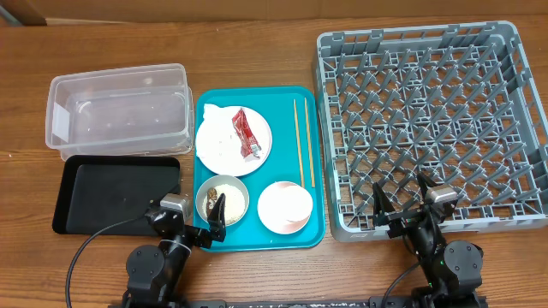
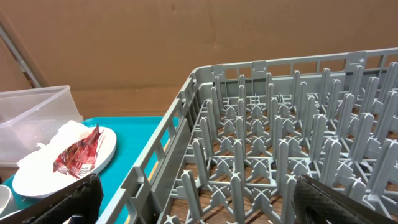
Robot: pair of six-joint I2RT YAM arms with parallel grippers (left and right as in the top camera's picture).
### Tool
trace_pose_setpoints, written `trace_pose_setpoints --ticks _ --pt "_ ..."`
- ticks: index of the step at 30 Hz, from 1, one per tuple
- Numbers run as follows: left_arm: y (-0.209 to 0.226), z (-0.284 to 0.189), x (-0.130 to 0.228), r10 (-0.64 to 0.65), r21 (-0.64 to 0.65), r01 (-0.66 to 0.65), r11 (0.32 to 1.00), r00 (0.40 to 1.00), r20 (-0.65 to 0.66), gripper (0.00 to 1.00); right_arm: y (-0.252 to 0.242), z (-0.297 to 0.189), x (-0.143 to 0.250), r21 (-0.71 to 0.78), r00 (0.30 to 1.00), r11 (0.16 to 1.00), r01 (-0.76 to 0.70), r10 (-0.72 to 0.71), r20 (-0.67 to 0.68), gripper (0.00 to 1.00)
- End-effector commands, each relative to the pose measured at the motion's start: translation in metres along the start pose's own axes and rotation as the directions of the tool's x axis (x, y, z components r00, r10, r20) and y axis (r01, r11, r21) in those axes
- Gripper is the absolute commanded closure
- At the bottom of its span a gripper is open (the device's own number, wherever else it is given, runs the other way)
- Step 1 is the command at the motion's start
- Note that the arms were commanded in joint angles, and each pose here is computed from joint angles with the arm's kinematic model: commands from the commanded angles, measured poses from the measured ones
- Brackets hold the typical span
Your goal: Sort waste into correct bins and load items into the dishwasher
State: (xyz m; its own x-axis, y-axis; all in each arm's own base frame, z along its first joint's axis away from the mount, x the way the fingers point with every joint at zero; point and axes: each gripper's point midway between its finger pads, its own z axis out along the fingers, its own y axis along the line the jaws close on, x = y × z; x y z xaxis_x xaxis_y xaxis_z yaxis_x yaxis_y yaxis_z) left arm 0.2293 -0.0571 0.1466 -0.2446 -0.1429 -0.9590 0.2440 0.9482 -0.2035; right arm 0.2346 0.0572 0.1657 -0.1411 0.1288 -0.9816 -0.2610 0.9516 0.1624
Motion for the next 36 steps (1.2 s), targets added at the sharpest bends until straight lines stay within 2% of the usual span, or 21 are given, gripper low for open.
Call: trace_pose_setpoints --ticks 1,36 --pt "0.0005 -0.0004 -0.001 0.016 -0.001 -0.016 1.0 1.0 0.009 0.0 -0.001 -0.0005 -0.0015 0.004 1.0 1.0 -0.003 0.003 0.012 0.0" --pt "0.0005 -0.0004 -0.001 0.016 -0.001 -0.016 1.0 1.0 0.009 0.0 0.0009 -0.0005 -0.0012 -0.007 1.0 1.0 -0.003 0.003 0.01 0.0"
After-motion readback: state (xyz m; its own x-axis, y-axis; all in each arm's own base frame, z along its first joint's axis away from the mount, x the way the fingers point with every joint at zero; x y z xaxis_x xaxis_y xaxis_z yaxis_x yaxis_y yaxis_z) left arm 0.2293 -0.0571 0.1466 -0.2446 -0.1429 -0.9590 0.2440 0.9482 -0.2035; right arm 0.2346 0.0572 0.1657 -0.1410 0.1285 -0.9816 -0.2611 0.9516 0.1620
